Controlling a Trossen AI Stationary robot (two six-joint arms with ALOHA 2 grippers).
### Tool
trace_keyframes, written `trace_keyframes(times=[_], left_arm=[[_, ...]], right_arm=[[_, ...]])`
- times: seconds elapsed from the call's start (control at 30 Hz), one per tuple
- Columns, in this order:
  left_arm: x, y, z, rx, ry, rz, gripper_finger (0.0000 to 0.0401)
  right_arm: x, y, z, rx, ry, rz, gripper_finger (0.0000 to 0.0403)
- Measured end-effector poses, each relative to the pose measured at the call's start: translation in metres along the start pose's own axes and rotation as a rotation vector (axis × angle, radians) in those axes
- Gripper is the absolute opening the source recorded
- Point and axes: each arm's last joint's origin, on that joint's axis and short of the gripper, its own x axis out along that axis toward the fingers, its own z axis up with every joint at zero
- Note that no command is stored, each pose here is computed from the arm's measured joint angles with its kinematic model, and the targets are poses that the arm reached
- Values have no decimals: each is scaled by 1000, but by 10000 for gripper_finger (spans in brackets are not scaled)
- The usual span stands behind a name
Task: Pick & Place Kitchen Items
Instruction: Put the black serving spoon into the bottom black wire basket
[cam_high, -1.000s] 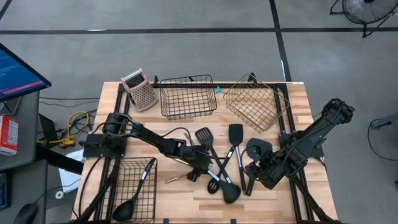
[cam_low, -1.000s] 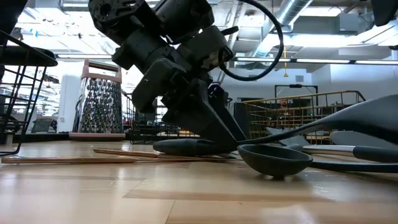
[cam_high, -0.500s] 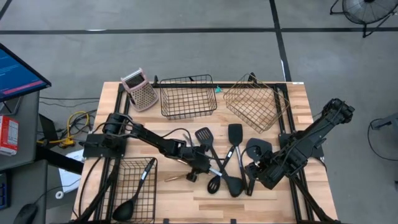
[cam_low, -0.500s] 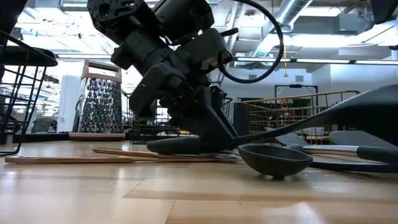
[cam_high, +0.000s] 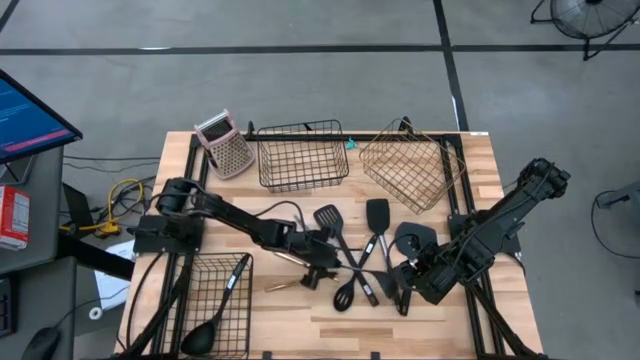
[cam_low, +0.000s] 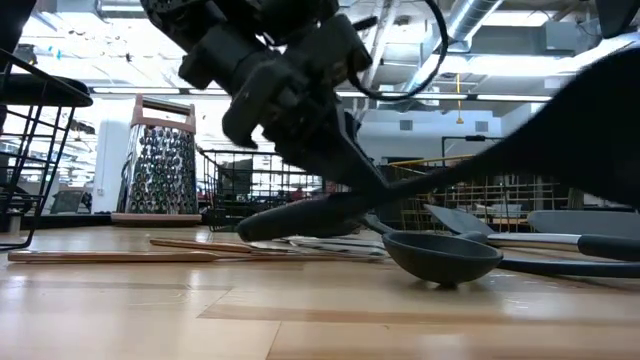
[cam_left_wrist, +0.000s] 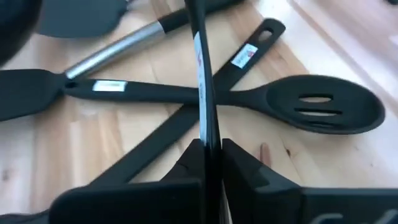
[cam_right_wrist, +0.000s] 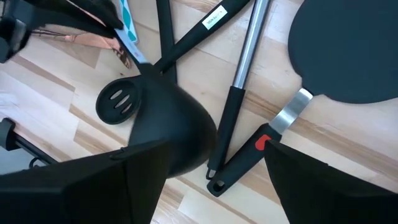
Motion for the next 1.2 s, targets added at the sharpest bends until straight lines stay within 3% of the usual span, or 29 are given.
trace_keyframes(times=[0.33, 0.93, 1.2], left_arm=[[-41, 9, 24, 6, -21, 95, 4], [-55, 12, 8, 36, 198, 100, 2], [-96, 16, 27, 32, 145, 171, 2]], right_arm=[[0, 0, 0, -1, -2, -2, 260], [0, 0, 0, -4, -2, -1, 260], [0, 0, 0, -28, -2, -3, 260]])
